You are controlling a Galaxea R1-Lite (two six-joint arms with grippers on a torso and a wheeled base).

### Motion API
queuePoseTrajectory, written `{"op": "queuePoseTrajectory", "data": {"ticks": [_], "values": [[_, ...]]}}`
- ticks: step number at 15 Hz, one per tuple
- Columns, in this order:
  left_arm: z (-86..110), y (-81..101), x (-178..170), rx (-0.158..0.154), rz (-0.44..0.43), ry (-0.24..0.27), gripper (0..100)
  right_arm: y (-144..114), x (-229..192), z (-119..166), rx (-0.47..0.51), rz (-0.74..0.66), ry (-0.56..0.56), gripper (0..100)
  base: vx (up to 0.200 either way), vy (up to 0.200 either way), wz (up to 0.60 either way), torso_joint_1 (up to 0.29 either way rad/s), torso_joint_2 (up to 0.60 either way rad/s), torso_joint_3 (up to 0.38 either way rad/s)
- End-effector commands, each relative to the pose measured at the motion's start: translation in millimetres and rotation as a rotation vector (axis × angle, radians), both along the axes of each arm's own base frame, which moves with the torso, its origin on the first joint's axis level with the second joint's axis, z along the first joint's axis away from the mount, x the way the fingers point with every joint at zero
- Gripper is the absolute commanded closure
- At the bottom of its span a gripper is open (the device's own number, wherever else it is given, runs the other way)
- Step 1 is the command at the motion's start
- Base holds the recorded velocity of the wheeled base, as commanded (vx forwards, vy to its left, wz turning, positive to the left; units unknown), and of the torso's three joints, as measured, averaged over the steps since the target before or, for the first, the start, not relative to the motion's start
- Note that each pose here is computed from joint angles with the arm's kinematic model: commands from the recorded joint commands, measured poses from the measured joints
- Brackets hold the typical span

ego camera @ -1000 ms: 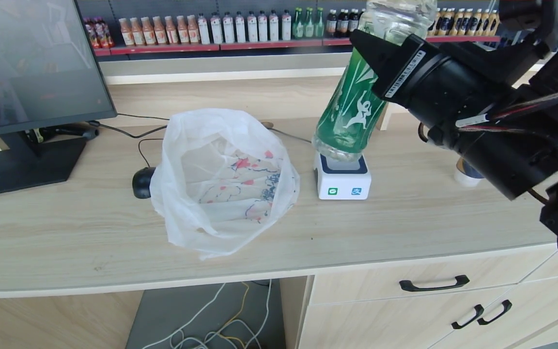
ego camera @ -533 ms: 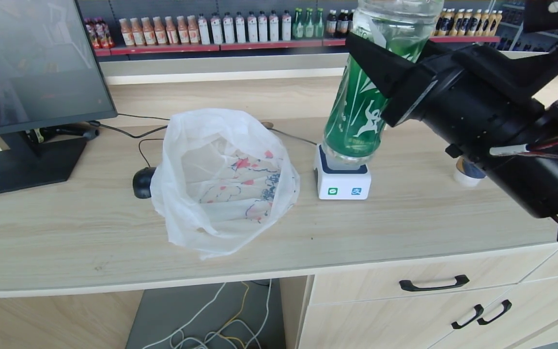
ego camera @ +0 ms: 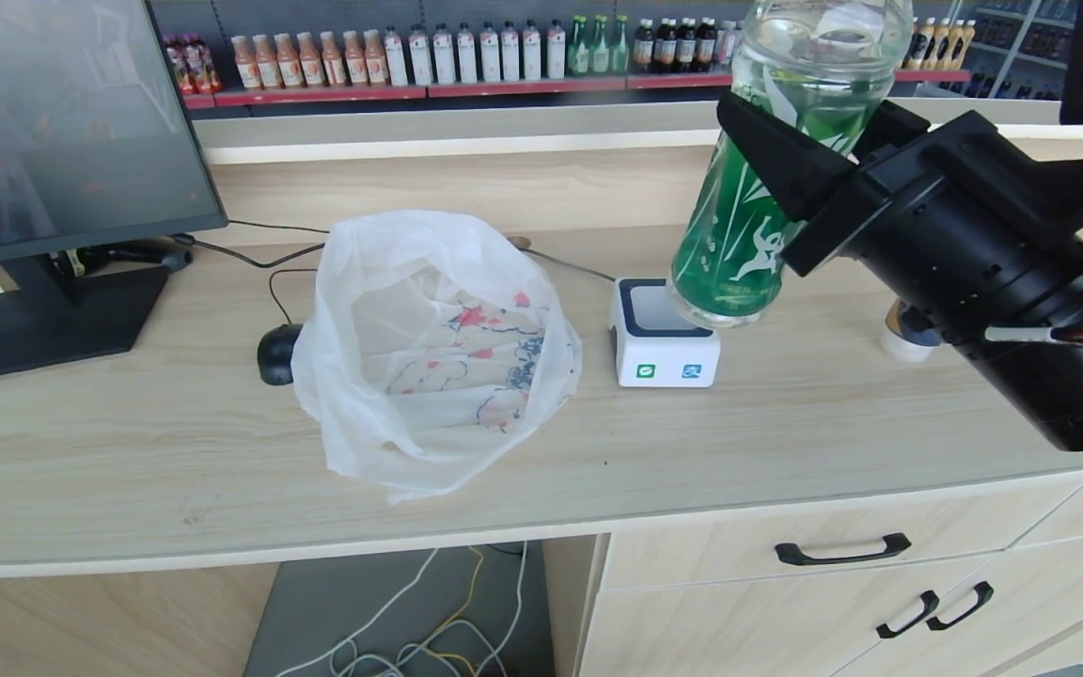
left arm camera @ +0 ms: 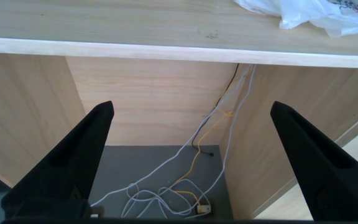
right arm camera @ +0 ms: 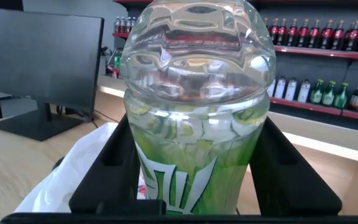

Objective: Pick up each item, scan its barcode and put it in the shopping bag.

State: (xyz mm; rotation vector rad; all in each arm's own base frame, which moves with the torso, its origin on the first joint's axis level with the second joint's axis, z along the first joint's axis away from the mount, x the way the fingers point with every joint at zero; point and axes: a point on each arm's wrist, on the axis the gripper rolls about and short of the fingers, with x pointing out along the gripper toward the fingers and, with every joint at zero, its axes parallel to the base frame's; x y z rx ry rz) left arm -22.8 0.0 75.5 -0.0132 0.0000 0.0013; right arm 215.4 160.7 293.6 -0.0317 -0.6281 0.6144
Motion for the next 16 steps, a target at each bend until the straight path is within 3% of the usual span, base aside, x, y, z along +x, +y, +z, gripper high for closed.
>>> {"op": "queuePoseTrajectory", "data": {"ticks": [1, 6, 16], "values": [[0.0, 0.0, 0.0, -0.001, 0.000, 0.000, 0, -1.6, -0.4, -3.2, 0.002, -0.001, 0.005, 100, 0.000, 0.000, 0.00, 0.000, 0.00, 0.000], [0.0, 0.0, 0.0, 0.001, 0.000, 0.000, 0, -2.9, 4.1, -10.7, 0.025, -0.037, 0.018, 100, 0.000, 0.000, 0.00, 0.000, 0.00, 0.000], [0.0, 0.0, 0.0, 0.001, 0.000, 0.000, 0, -16.3, 7.9, -9.9, 0.049, -0.094, 0.021, 100, 0.000, 0.200, 0.00, 0.001, 0.00, 0.003]]}}
